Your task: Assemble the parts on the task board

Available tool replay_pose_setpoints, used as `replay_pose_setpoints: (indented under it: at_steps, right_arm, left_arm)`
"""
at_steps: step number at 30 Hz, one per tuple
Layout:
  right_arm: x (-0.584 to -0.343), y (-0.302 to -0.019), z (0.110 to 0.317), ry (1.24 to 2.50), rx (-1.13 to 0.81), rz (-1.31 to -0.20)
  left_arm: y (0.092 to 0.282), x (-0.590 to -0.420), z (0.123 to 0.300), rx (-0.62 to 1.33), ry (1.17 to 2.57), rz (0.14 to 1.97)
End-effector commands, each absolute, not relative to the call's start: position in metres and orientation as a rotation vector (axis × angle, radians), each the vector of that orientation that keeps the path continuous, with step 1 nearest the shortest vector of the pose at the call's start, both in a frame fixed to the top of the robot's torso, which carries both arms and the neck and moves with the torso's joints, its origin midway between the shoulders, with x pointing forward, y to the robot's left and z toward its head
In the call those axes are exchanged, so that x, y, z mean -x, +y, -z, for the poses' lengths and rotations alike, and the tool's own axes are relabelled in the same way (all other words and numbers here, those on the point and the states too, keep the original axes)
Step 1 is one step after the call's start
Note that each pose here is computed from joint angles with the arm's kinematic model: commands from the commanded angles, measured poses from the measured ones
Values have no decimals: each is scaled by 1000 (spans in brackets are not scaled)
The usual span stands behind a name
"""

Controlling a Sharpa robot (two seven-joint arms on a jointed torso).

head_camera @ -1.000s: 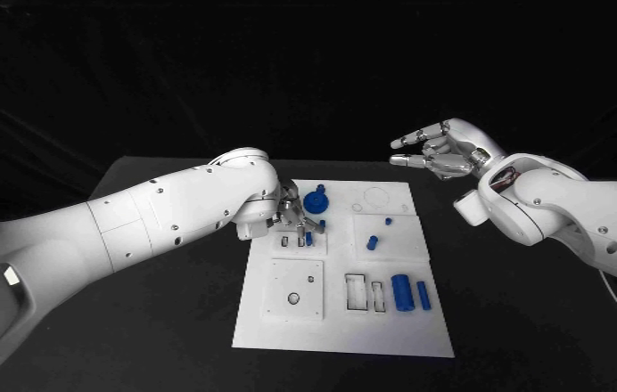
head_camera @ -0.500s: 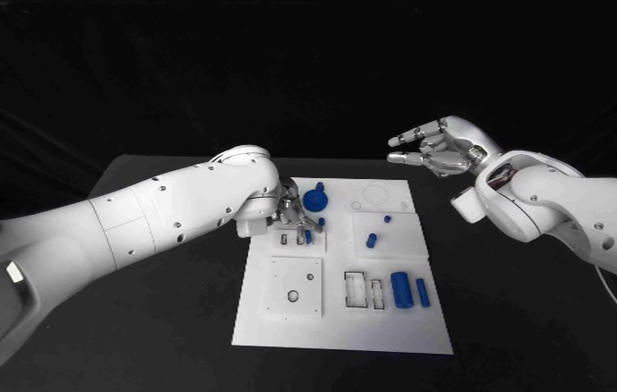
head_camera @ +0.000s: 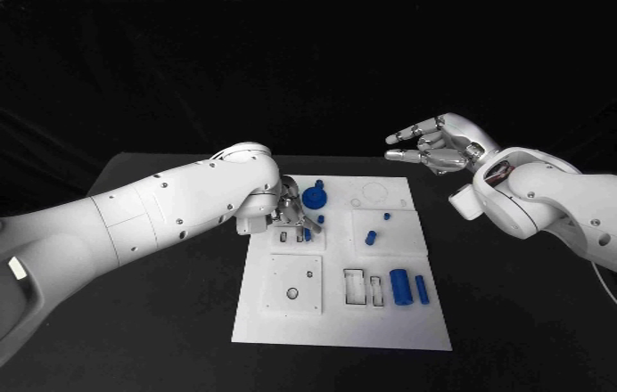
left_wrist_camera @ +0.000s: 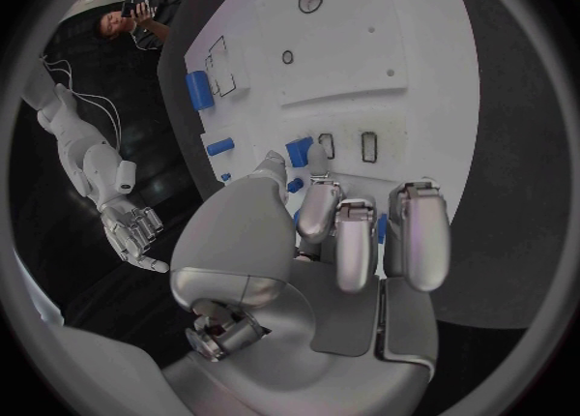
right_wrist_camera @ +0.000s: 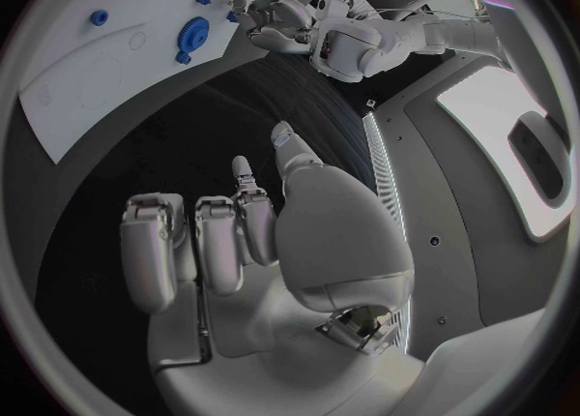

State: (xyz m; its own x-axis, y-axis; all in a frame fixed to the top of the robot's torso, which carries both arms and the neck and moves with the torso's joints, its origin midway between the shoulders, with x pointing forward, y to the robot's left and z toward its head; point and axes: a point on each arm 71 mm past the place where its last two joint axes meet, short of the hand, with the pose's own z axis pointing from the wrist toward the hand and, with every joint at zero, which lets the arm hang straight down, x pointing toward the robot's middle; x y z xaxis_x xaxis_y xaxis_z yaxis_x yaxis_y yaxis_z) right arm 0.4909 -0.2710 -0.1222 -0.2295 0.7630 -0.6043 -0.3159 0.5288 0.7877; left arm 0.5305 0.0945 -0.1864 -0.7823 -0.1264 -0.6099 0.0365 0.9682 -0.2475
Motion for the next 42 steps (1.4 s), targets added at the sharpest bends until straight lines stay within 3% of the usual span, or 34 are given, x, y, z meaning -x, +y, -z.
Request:
replay_pose_setpoints:
  at_steps: [1, 42]
  right_arm:
    - [-490, -269, 123, 1499, -394, -1060]
    - [-490, -266, 125, 1532, -380, -1072]
  left_arm:
    - [100, -529, 189, 96, 2482, 198]
    - [94, -531, 192, 89, 2504, 230]
